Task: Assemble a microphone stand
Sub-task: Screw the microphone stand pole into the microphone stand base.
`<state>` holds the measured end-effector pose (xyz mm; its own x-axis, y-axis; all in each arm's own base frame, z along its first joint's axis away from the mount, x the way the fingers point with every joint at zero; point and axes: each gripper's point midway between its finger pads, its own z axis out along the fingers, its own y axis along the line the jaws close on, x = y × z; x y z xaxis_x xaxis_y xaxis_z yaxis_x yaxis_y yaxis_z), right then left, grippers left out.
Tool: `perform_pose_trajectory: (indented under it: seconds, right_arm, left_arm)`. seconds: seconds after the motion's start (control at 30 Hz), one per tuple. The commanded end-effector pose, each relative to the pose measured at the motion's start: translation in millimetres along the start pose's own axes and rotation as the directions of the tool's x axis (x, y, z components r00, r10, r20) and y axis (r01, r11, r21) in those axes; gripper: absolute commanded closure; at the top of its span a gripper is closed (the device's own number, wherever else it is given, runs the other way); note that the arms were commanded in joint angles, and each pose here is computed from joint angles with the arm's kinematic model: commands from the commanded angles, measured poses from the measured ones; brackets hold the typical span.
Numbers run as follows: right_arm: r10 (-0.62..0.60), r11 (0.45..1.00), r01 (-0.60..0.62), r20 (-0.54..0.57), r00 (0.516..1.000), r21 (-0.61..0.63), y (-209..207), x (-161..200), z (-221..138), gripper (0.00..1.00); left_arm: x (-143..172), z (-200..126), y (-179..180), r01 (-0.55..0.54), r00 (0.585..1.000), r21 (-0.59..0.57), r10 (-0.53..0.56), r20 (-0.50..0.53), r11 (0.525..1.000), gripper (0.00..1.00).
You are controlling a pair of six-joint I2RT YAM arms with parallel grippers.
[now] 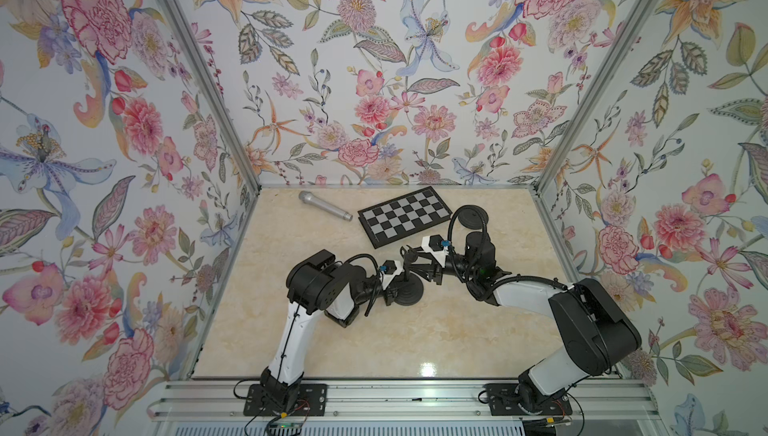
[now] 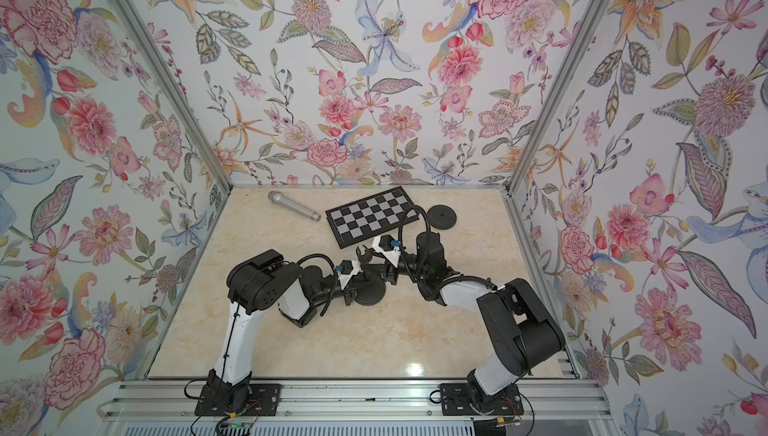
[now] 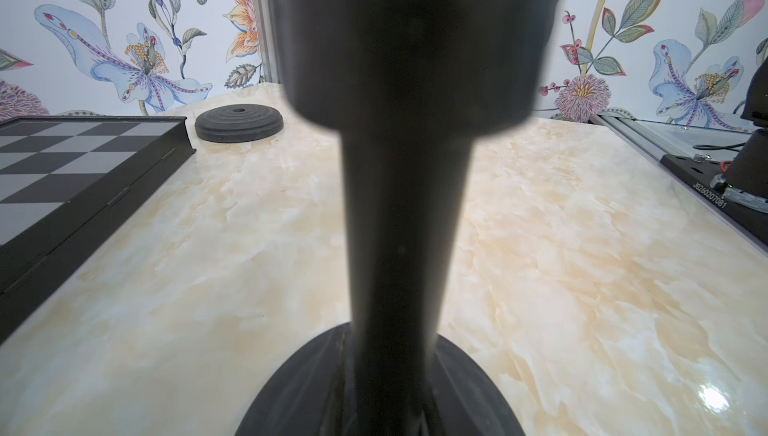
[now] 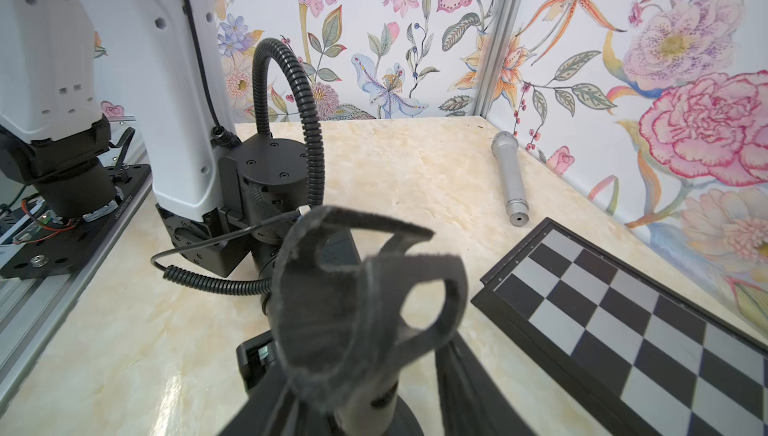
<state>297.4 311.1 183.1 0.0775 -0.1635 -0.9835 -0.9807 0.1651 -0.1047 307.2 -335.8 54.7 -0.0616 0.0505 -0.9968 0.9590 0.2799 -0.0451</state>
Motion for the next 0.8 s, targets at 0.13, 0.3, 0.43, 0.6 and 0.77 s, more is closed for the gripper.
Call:
perform_pose_trajectory:
  seconds: [0.13, 0.3, 0.43, 0.6, 0.77]
  right_arm:
    - [0.012, 0.998, -0.013, -0.009, 1.0, -0.065, 9, 21, 6, 0.69]
    - [0.041, 0.988, -0.042, 0.008, 0.999, 0.146, -5, 22, -1, 0.97]
    - [0.113, 0.878, -0.086, -0.03, 0.993, 0.471, -12, 35, 2, 1.0]
    - [0.182, 0.755, -0.171, 0.049, 0.982, 0.633, 0, 41, 0, 1.0]
    - [0.165, 0.848, -0.154, 0.025, 0.986, 0.507, 19, 39, 18, 0.95]
  left_arm:
    - [-32, -8, -7, -0.135, 0.98, 0.001, 0.133, 0.149, 0.991, 0.72]
    - [-33, -10, 1, -0.105, 0.983, -0.048, 0.111, 0.146, 0.993, 0.7]
    - [-35, -11, 1, -0.104, 0.983, -0.056, 0.111, 0.146, 0.993, 0.7]
    - [-35, -13, 2, -0.112, 0.982, -0.093, 0.125, 0.139, 0.989, 0.7]
    - [-30, -11, -2, -0.109, 0.984, -0.069, 0.117, 0.133, 0.992, 0.72]
